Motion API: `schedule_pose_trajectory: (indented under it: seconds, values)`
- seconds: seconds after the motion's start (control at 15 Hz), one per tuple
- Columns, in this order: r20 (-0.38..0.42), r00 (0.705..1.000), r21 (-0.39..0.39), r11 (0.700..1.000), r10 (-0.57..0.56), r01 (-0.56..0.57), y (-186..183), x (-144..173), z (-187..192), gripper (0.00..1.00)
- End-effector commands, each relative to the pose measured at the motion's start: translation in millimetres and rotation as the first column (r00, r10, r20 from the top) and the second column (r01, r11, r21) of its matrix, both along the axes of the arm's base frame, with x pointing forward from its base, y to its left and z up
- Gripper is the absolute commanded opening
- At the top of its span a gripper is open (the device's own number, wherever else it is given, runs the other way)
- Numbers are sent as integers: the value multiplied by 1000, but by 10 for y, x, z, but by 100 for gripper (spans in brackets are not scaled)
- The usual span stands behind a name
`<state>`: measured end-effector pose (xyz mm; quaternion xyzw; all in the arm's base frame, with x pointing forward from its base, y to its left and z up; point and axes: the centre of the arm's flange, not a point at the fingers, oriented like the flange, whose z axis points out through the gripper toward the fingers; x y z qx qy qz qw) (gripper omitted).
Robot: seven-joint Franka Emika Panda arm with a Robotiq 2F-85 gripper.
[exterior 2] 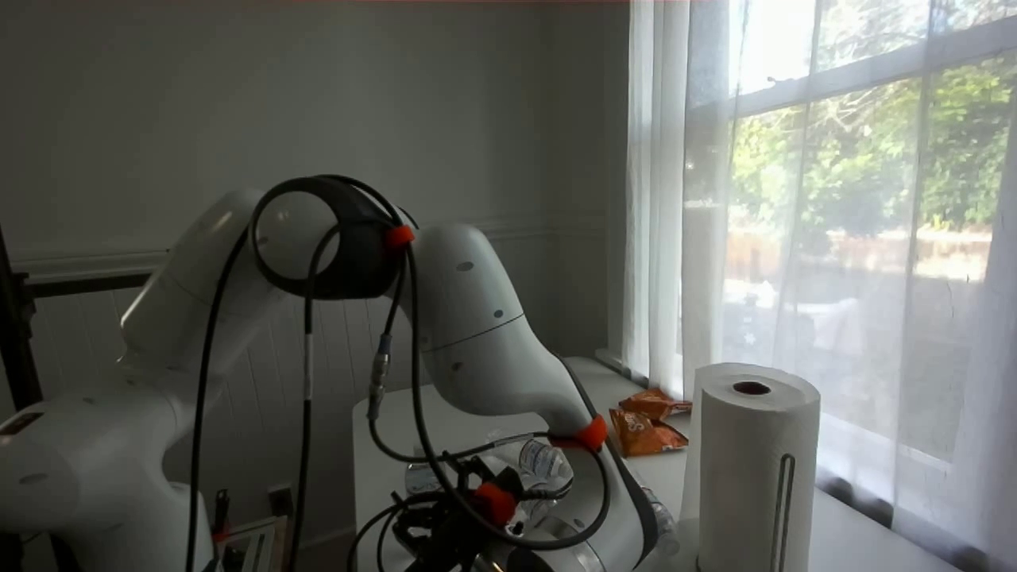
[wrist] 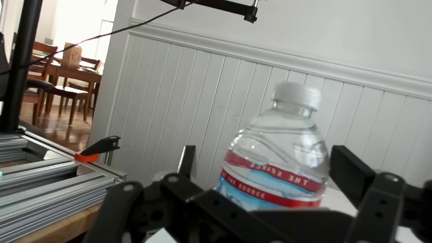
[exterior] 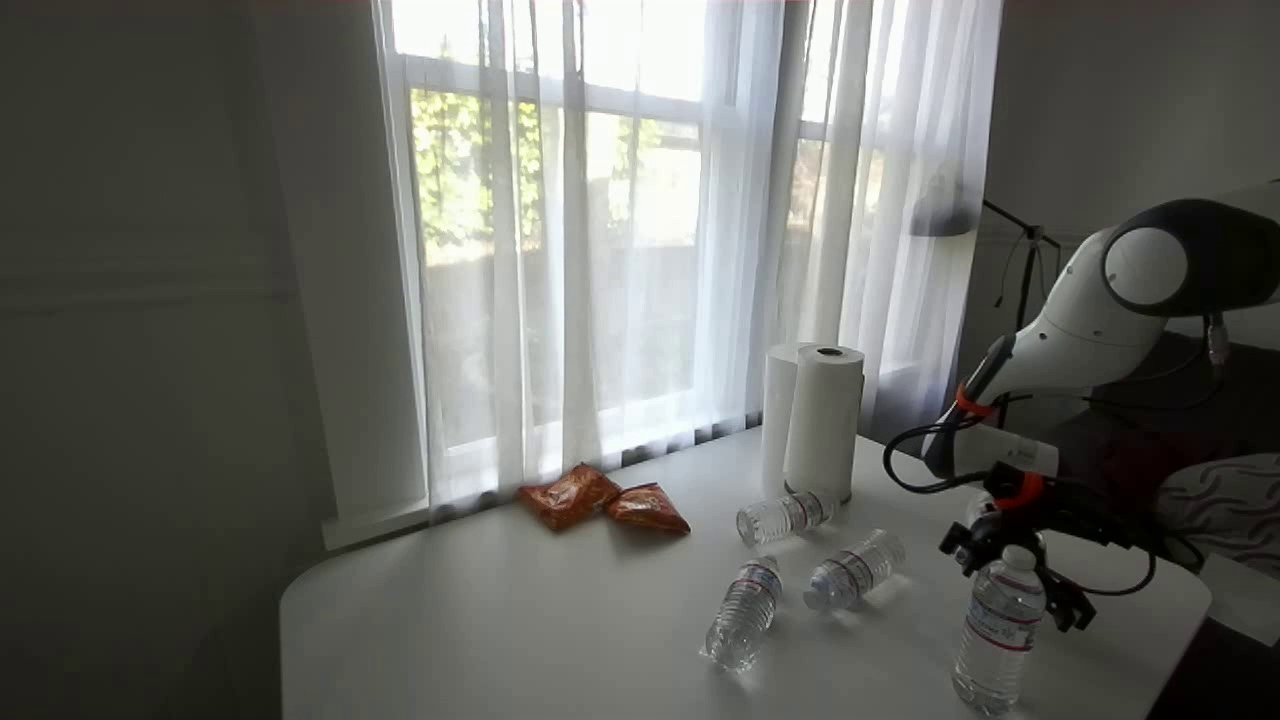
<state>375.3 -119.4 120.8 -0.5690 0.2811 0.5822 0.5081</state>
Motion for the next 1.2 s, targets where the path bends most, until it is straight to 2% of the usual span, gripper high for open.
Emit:
schedule_pose_trajectory:
  seconds: [0.0, 0.33, 0.6, 0.73, 0.87, 1.13]
  values:
    - [-23, 999, -86, 996, -28, 26, -62, 36, 308, 100]
    - [-55, 997, -266, 963, -58, 42, -220, 106, 604, 100]
    - [-64, 993, -424, 903, -102, 65, -298, 167, 788, 100]
    - [-25, 992, -506, 857, -126, 96, -276, 217, 904, 100]
    - [14, 990, -589, 799, -138, 119, -196, 284, 1020, 100]
    - [89, 986, -735, 658, -140, 160, 60, 471, 1211, 100]
